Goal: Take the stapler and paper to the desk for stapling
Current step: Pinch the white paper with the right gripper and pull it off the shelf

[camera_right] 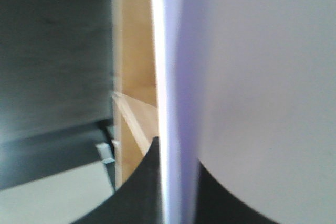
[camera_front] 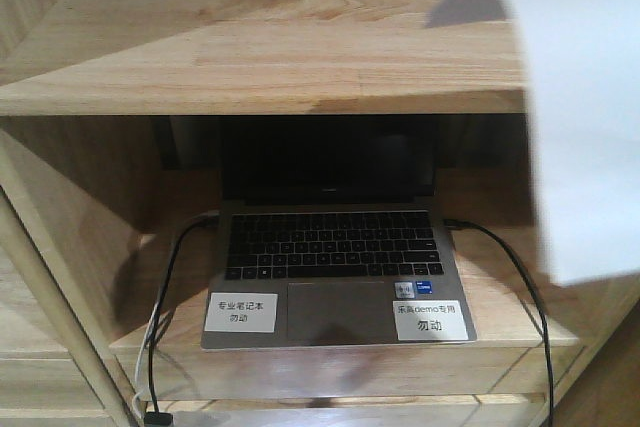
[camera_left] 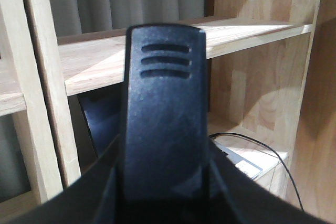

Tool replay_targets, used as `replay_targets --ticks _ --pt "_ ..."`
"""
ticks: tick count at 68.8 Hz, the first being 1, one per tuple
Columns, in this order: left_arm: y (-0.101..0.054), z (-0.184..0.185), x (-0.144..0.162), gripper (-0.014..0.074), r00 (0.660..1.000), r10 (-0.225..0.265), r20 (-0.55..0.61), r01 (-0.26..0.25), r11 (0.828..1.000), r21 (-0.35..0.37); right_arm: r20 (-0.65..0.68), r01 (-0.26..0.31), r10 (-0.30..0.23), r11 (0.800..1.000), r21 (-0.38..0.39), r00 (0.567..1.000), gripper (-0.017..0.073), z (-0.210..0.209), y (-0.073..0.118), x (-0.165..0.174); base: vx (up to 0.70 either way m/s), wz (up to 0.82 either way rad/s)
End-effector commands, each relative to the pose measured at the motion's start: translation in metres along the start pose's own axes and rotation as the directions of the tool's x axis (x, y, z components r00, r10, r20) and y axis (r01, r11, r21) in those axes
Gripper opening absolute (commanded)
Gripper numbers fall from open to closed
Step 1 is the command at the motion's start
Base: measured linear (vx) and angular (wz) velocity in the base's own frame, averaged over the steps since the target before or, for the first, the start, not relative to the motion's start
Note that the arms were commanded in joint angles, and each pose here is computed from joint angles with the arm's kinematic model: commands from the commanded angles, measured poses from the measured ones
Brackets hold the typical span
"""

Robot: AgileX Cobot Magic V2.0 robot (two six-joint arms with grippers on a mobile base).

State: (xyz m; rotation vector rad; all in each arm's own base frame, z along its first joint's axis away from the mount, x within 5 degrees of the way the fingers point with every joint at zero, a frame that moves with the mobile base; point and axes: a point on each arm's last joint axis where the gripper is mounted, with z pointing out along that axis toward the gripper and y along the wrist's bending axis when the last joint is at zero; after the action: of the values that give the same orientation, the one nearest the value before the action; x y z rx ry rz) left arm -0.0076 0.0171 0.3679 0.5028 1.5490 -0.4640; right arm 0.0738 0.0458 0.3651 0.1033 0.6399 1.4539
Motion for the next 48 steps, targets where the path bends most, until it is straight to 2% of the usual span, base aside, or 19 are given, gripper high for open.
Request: replay_targets --ticks 1,18,35,48 --pt "-0.001 -0.001 -0.017 -0.0006 0.993 -0.001 0.12 0.0 1.0 0.009 0.027 0.013 -0.011 0.998 -0.066 1.0 -0.001 0.004 0.013 -0.007 0.0 0.0" --pt "-0.001 -0.001 -0.017 -0.0006 0.993 -0.001 0.12 0.0 1.0 0.009 0.033 0.011 -0.009 0.997 -0.073 0.999 -0.001 -0.002 0.025 -0.015 0.0 0.0" --pt "-0.001 -0.001 -0.017 -0.0006 0.993 -0.001 0.12 0.0 1.0 0.009 0.026 -0.019 0.021 0.998 -0.065 0.999 -0.001 -0.008 0.033 -0.021 0.0 0.0" --pt "-0.001 -0.001 -0.017 -0.0006 0.993 -0.001 0.12 0.0 1.0 0.009 0.021 -0.01 0.012 0.995 -0.097 1.0 -0.001 -0.012 0.04 -0.022 0.0 0.0"
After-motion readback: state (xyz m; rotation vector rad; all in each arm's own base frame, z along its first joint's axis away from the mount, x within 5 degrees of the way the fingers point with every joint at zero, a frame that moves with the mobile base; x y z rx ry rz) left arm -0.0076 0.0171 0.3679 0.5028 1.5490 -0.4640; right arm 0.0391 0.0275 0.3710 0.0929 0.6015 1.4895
